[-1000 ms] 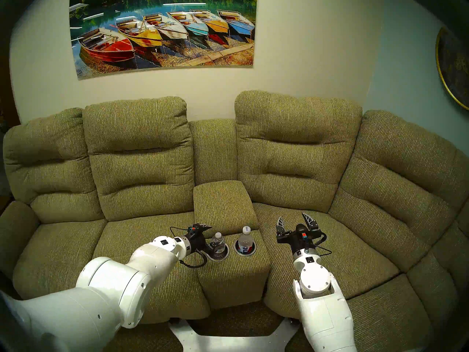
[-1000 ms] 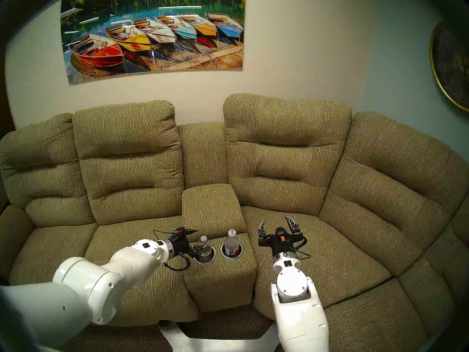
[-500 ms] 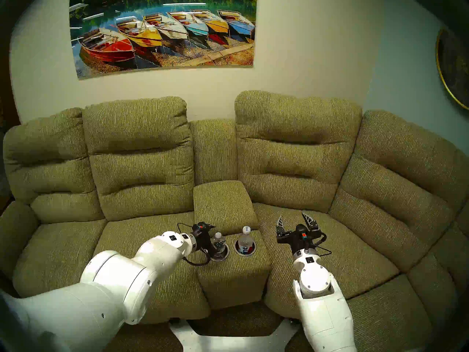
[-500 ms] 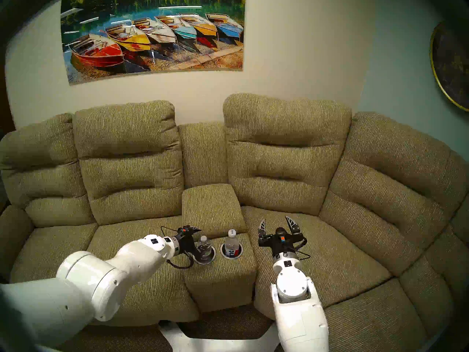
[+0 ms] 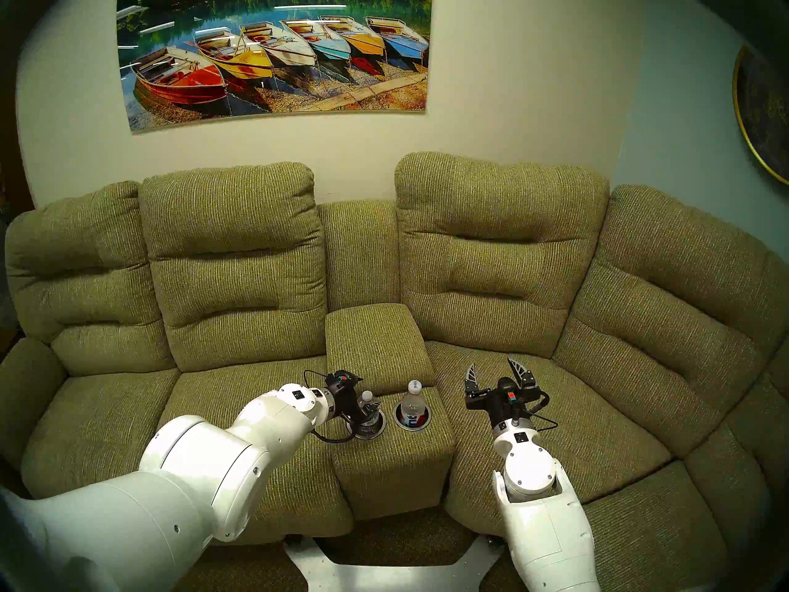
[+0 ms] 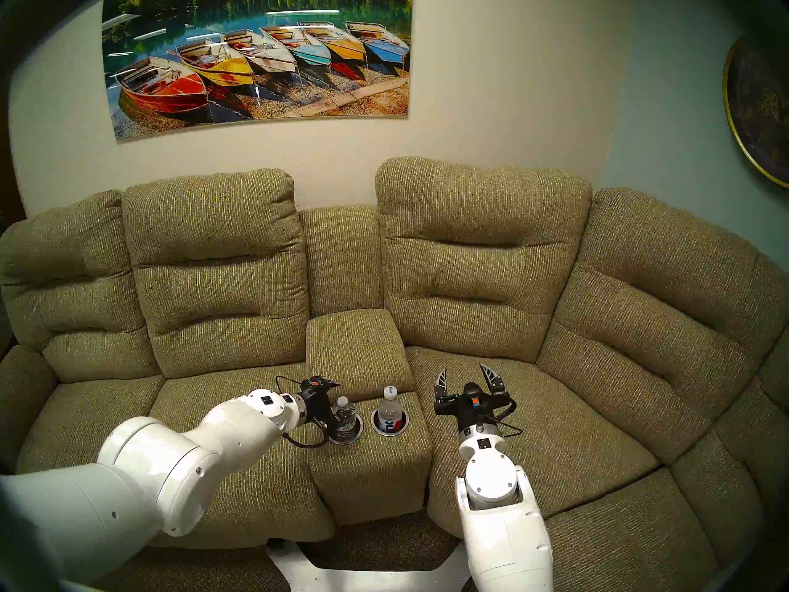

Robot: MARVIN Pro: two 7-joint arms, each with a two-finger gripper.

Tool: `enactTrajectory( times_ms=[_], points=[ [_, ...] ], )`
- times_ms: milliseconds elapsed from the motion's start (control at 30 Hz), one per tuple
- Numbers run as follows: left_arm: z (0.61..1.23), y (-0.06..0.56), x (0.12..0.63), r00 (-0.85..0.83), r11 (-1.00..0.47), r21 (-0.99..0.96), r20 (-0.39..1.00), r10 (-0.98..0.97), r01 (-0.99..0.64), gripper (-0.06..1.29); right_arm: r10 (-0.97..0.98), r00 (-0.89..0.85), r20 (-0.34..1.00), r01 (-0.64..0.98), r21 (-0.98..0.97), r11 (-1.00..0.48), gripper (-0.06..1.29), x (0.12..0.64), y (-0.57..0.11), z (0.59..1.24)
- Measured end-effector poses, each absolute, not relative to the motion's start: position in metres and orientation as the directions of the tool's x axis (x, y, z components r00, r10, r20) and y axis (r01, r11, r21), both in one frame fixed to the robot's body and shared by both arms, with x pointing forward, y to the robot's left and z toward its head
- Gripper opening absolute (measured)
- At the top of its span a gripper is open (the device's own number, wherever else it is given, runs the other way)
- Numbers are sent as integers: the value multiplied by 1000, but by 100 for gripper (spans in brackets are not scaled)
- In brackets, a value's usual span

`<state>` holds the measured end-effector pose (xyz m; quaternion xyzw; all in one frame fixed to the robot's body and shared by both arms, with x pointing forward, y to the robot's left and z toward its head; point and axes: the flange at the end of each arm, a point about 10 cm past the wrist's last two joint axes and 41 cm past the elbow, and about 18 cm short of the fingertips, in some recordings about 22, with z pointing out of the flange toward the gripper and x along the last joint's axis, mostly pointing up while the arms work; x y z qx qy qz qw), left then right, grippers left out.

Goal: Take bottles out of cup holder

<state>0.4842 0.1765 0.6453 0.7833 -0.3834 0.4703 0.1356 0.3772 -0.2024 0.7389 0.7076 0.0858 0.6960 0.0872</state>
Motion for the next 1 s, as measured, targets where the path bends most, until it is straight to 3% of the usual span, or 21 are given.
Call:
enactTrajectory(
  times_ms=[100,233,467,1000],
  points=[
    [644,174,484,267,-666,-150,835,-481,-731,110,243,17,970,0,243,-970,122,377,-202,739],
    [644,167,484,264,-657,-152,831,-489,-739,39,243,17,970,-1,243,-970,122,377,-203,739],
    [644,161,484,261,-651,-153,829,-494,-744,31,243,18,970,-1,243,-970,122,377,-203,738],
    [657,189,484,199,-618,-116,887,-416,-777,29,243,18,970,-1,243,-970,122,377,-202,738]
  ],
)
